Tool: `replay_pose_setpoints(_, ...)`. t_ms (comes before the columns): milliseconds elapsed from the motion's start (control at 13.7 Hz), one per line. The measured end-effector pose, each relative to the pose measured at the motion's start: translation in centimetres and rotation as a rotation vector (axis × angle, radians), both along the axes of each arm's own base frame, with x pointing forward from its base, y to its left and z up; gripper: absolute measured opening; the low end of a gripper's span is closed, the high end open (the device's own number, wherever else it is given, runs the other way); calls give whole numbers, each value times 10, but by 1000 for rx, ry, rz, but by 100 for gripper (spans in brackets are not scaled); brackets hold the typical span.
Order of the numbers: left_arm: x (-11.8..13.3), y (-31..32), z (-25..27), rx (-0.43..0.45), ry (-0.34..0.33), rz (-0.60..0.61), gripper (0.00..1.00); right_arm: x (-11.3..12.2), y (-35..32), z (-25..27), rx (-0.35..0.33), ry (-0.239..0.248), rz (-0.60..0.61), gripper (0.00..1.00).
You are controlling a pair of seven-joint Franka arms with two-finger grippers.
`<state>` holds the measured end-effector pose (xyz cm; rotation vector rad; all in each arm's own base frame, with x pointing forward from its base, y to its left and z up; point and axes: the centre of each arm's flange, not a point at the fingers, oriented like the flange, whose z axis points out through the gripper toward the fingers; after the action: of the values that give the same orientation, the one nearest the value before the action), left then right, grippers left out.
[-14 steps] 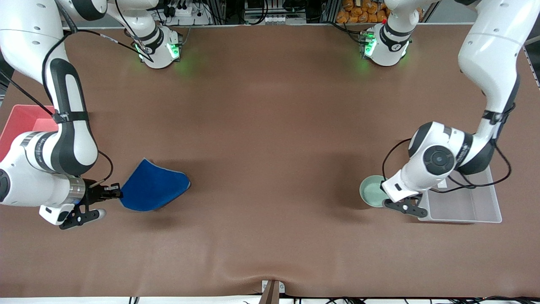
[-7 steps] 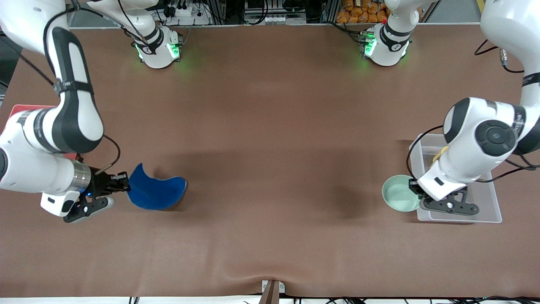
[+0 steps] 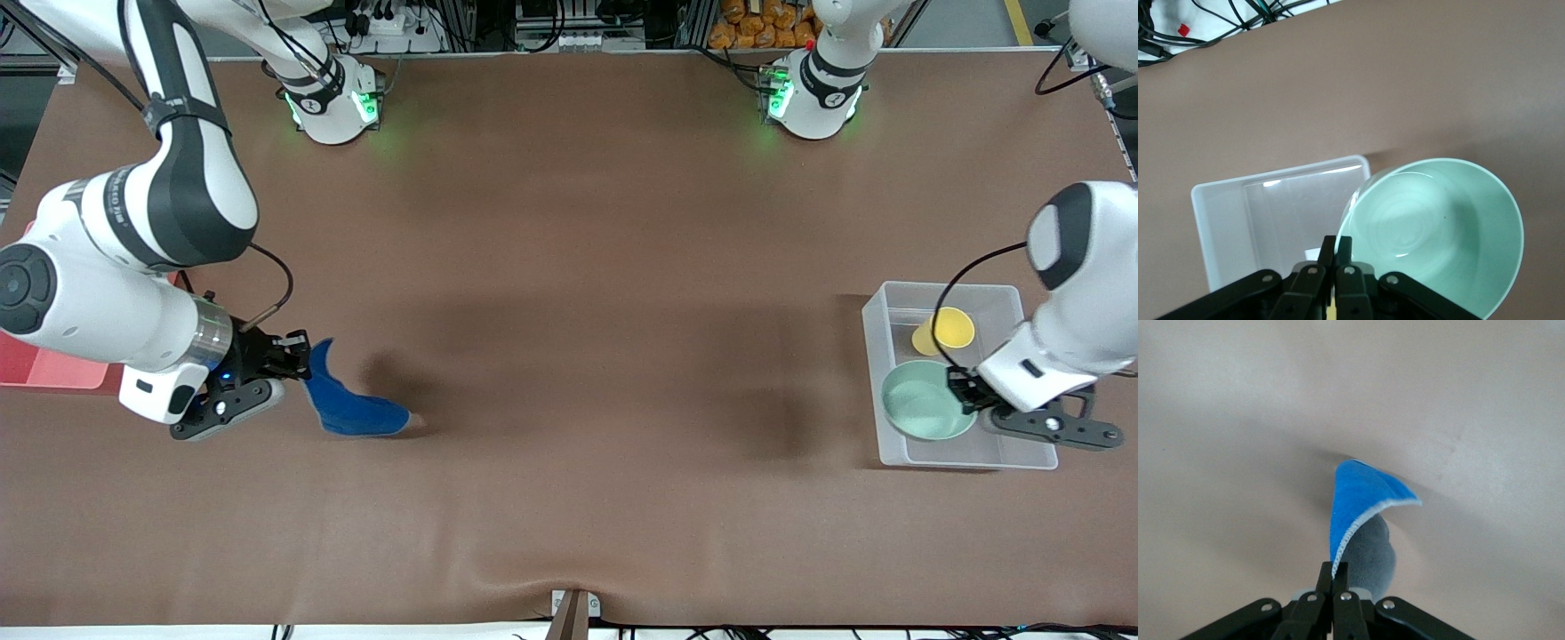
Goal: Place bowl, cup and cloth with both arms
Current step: 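Carry the bowl into the clear bin while the right gripper lifts the cloth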
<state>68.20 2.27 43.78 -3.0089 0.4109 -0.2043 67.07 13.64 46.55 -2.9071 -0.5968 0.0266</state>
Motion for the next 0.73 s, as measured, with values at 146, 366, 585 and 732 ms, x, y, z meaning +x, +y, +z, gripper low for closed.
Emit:
replay_pose_setpoints(146, -4, 43, -3, 0, 18, -52, 3, -1, 2, 2, -1, -3, 4, 2)
replay_pose_setpoints(366, -8, 80, -11, 6, 41, -110, 3, -3, -8, 21, -43, -40, 5, 2)
replay_pose_setpoints(585, -9, 95, -32, -8, 73, -144, 3, -18, -43, 72, -88, -79, -27, 2)
replay_pose_setpoints(732, -8, 100, -43, -17, 87, -159, 3, -28, -90, 97, -118, -74, -86, 2)
